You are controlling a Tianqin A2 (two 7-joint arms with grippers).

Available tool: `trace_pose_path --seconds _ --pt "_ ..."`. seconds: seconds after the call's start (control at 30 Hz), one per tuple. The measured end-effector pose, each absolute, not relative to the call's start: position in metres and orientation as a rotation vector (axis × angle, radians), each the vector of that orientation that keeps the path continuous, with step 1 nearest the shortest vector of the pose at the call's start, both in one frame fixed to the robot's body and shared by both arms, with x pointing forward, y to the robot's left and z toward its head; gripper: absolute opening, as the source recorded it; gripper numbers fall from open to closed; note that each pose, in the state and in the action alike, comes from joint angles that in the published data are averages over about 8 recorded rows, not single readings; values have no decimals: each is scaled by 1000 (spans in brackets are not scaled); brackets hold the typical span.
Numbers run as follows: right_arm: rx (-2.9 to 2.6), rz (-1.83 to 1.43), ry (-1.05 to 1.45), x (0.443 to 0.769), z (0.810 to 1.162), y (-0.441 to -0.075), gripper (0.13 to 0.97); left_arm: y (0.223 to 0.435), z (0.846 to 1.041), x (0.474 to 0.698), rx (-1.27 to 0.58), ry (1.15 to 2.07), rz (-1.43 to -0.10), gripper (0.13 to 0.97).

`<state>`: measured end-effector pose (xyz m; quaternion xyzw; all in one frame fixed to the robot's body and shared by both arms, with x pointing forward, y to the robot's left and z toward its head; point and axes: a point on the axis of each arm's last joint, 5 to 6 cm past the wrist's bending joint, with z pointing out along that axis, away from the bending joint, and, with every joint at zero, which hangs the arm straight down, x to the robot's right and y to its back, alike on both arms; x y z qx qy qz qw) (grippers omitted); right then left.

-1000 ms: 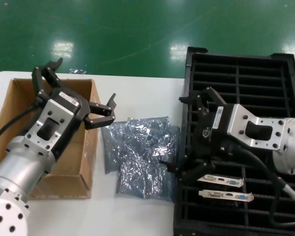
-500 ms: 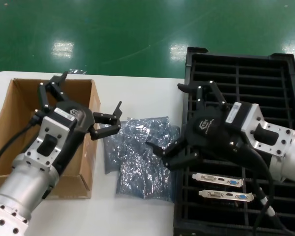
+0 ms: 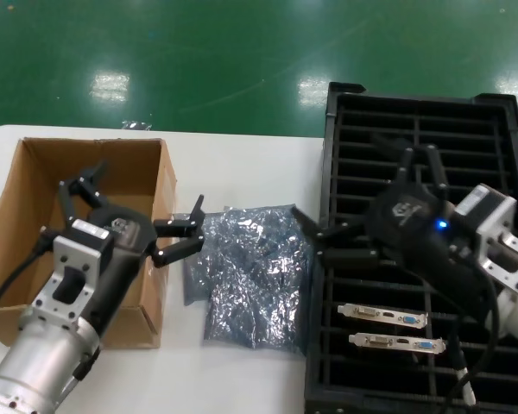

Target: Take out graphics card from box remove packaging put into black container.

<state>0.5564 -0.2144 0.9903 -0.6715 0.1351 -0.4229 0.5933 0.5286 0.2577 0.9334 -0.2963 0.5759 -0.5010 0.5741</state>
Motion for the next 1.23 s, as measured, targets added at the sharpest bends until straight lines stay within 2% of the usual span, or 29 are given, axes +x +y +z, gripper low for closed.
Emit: trace_pose_path --seconds 0.43,0.87,1.23 --pt "-1389 -1086 628 546 937 -240 966 266 901 520 -856 1302 -1217 966" --pt "-1285 -1202 991 521 877 -269 966 276 867 508 -1049 1264 -1208 966" --pt "-1274 -1220 1052 516 868 -274 966 278 862 505 -1082 1259 -1203 966"
